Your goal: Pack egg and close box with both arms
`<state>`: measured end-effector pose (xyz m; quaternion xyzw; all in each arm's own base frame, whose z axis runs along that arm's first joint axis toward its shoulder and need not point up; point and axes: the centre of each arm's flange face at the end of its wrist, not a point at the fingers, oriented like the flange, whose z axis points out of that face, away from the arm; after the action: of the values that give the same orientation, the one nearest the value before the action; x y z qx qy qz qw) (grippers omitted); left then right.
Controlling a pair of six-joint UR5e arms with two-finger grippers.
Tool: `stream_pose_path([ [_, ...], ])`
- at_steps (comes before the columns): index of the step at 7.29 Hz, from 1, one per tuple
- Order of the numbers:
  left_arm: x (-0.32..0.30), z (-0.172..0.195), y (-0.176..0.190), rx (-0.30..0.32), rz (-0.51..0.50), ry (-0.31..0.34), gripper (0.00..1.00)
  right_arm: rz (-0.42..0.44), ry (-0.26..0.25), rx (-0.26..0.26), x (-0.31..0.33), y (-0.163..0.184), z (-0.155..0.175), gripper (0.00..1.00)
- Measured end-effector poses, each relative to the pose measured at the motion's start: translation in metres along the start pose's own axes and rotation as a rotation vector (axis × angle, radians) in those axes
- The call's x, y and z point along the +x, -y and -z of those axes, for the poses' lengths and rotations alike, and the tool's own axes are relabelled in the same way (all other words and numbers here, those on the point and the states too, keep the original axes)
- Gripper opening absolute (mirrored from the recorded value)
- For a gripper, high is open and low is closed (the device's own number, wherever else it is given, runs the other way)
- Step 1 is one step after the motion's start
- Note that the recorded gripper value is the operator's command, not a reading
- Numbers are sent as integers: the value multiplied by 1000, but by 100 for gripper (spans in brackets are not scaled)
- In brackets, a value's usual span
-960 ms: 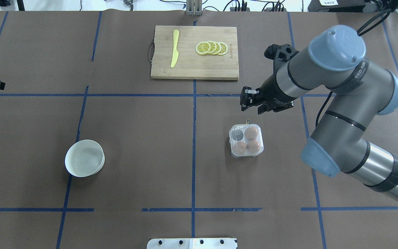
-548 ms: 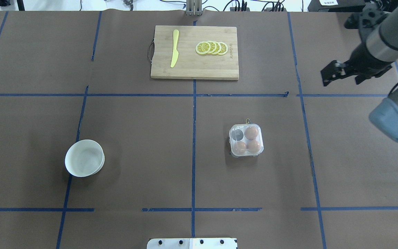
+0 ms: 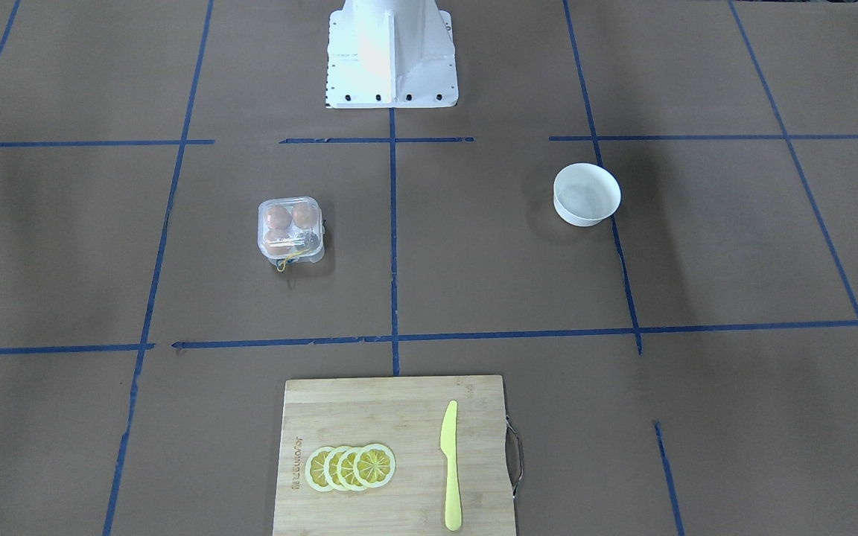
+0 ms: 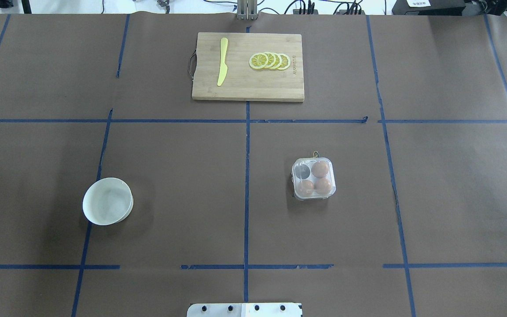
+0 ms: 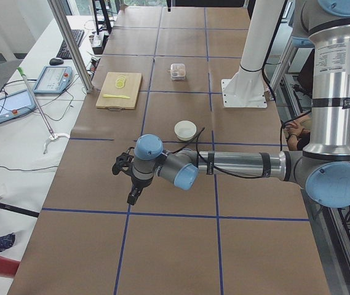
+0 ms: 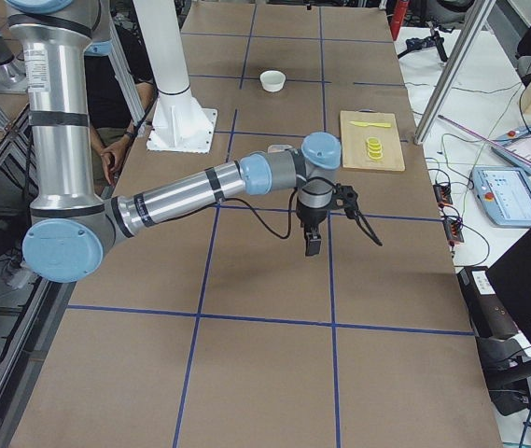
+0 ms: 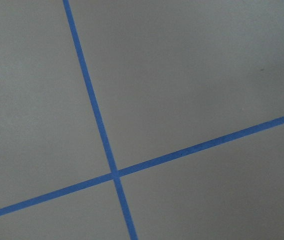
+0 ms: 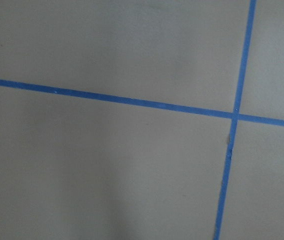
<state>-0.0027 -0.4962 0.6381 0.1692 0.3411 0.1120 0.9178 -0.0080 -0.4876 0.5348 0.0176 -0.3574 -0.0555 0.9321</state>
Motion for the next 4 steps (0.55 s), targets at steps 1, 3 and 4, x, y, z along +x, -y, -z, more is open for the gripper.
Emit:
stream_pose_path([
  [1,-11,-5,-14,-18,4,1,100,-23,50,-17,53,-17,-9,100],
  [3,-22,-9,-32,-67,40,-5,100,-47,95,-1,112,-30,-23,100],
  [4,-23,-8,-33,-92,67,-17,100,-46,97,10,121,-28,-25,100],
])
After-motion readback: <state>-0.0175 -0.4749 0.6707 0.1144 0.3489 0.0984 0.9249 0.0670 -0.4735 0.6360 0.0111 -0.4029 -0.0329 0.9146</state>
